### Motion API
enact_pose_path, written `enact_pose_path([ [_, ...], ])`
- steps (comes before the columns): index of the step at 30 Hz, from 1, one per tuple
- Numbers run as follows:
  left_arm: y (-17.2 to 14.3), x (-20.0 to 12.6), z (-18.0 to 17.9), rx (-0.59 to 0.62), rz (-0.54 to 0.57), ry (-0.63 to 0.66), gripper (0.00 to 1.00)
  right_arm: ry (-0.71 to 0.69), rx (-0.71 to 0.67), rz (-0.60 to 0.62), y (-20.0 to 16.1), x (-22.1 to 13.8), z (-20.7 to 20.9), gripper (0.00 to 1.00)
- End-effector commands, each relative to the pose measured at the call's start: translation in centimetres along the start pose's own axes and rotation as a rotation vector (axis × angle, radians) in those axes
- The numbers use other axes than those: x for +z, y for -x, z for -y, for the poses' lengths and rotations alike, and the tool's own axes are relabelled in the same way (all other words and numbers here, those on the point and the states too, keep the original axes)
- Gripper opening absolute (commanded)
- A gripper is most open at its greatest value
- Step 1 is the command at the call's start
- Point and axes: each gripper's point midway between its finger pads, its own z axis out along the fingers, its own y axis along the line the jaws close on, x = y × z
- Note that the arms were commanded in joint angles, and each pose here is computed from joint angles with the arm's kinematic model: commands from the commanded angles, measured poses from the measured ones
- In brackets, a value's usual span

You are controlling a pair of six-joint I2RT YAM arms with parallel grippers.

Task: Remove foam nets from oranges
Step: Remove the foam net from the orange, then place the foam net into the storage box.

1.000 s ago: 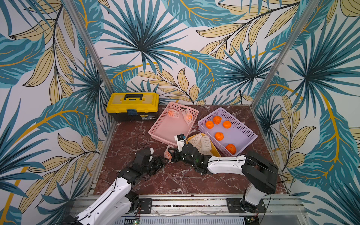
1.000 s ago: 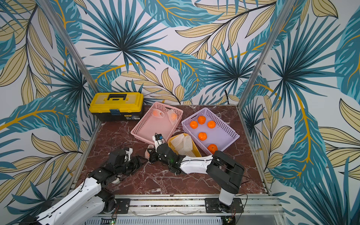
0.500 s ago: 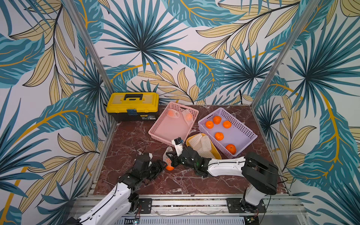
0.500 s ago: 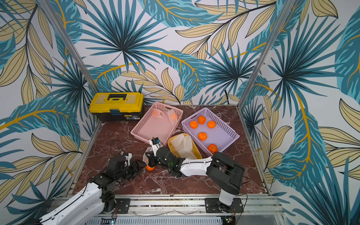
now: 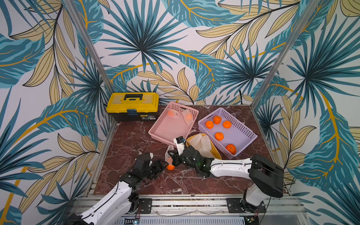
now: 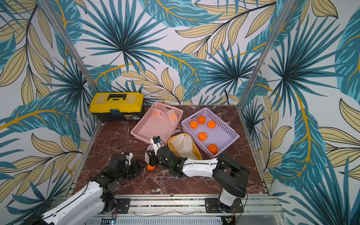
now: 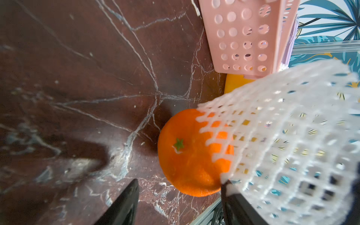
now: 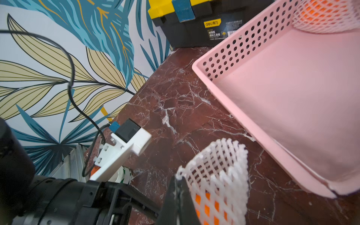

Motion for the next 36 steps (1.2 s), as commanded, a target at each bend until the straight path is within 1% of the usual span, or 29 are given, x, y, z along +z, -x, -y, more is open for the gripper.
enact_pose_path([
  [1, 0.3, -0.1, 1.1, 0.034, 0.003, -0.027, 0.67, -0.056, -0.005, 0.023, 1.7, -0.8, 0.5, 0.00],
  [7, 0.3, 0.0, 1.5, 0.045, -0.011, -0.026, 0.67, -0.104, 0.002, 0.057, 3.5, -2.3, 1.4, 0.01],
  [12, 0.3, 0.0, 1.9, 0.055, -0.018, -0.030, 0.67, -0.172, 0.019, 0.069, 5.4, -4.9, 3.3, 0.02],
  [16, 0.3, 0.0, 2.1, 0.061, -0.022, -0.033, 0.67, -0.250, 0.100, 0.078, 6.2, -7.8, 6.7, 0.06],
  [20, 0.4, 0.1, 2.4, 0.065, -0.025, -0.033, 0.68, -0.308, 0.236, 0.016, 5.8, -9.8, 11.1, 0.09],
  [24, 0.6, 0.1, 2.7, 0.070, -0.026, -0.031, 0.68, -0.369, 0.258, -0.065, 4.6, -10.5, 13.6, 0.18],
  [28, 0.8, 0.3, 3.2, 0.078, -0.024, -0.027, 0.68, -0.368, 0.328, -0.142, 3.5, -9.5, 15.6, 0.22],
  [32, 0.9, 0.6, 3.4, 0.082, -0.031, -0.019, 0.68, -0.421, 0.389, -0.227, 3.0, -8.3, 17.7, 0.26],
  [34, 0.9, 0.6, 3.5, 0.084, -0.032, -0.020, 0.68, -0.470, 0.402, -0.273, 2.5, -8.0, 18.5, 0.32],
  [36, 0.9, 0.7, 3.7, 0.088, -0.031, -0.022, 0.68, -0.490, 0.403, -0.289, 2.5, -7.5, 19.0, 0.45],
])
